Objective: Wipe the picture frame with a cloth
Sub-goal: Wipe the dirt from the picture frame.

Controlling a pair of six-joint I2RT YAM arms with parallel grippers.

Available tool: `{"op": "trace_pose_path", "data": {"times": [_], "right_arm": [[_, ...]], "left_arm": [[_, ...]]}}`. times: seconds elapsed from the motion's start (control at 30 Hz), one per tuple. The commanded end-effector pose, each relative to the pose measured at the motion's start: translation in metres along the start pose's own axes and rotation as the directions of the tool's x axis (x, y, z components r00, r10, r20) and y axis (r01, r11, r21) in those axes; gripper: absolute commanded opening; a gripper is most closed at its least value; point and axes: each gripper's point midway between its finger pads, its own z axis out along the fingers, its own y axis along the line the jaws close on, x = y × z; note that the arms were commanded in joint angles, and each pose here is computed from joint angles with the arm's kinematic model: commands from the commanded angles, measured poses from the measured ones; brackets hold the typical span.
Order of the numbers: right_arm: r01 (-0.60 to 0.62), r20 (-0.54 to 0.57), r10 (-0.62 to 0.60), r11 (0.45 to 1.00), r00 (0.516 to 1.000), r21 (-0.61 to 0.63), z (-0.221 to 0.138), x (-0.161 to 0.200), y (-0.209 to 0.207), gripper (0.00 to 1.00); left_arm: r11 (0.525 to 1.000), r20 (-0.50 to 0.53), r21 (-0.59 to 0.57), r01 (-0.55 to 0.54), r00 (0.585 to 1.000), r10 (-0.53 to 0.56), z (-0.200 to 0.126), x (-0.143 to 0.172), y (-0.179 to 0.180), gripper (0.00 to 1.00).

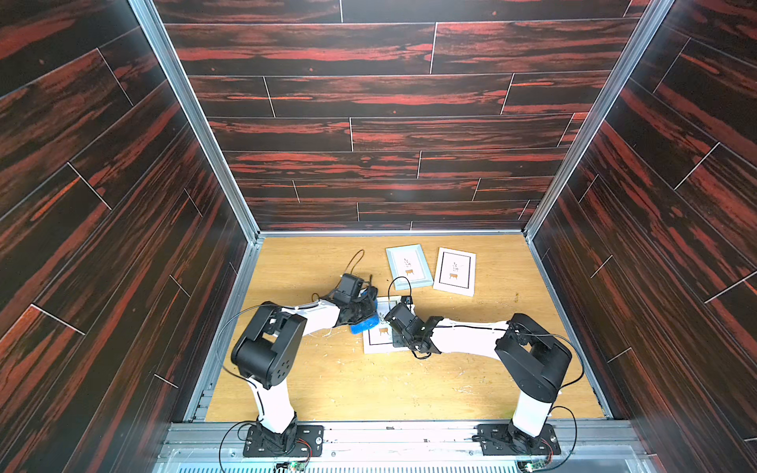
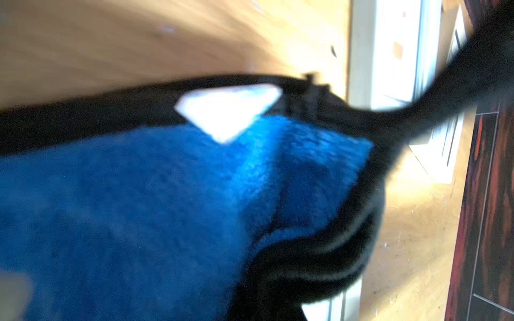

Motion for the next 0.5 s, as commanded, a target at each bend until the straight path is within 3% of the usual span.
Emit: {"op": "trace_pose_path", "data": {"times": [0.0,0.17,0.3,0.47], "right_arm": [[0.037,-0.039,-0.035,0.998,0.999,0.057,0.002,0.013,-0.015,0.01],[0.037,-0.039,-0.034,0.997,0.999,0.061,0.002,0.012,-0.015,0.01],[0.042,-0.042,-0.039,0.997,0.998,0.067,0.004,0.013,-0.017,0.01],[0.034,-0.04,-0.031,0.997,0.999,0.068,0.002,0.013,-0.019,0.01]], "left_arm": [[1.0,-0.106,-0.028,0.009,0.994,-0.012,0.001,0.051,-0.001,0.0],[0.999,-0.147,-0.041,0.016,0.989,-0.022,-0.014,0.089,0.005,0.0],[0.99,-0.14,-0.134,0.031,0.989,-0.05,-0.031,0.082,0.048,0.0],[0.99,-0.21,-0.138,-0.008,0.977,-0.021,-0.049,0.109,0.046,0.0]]}}
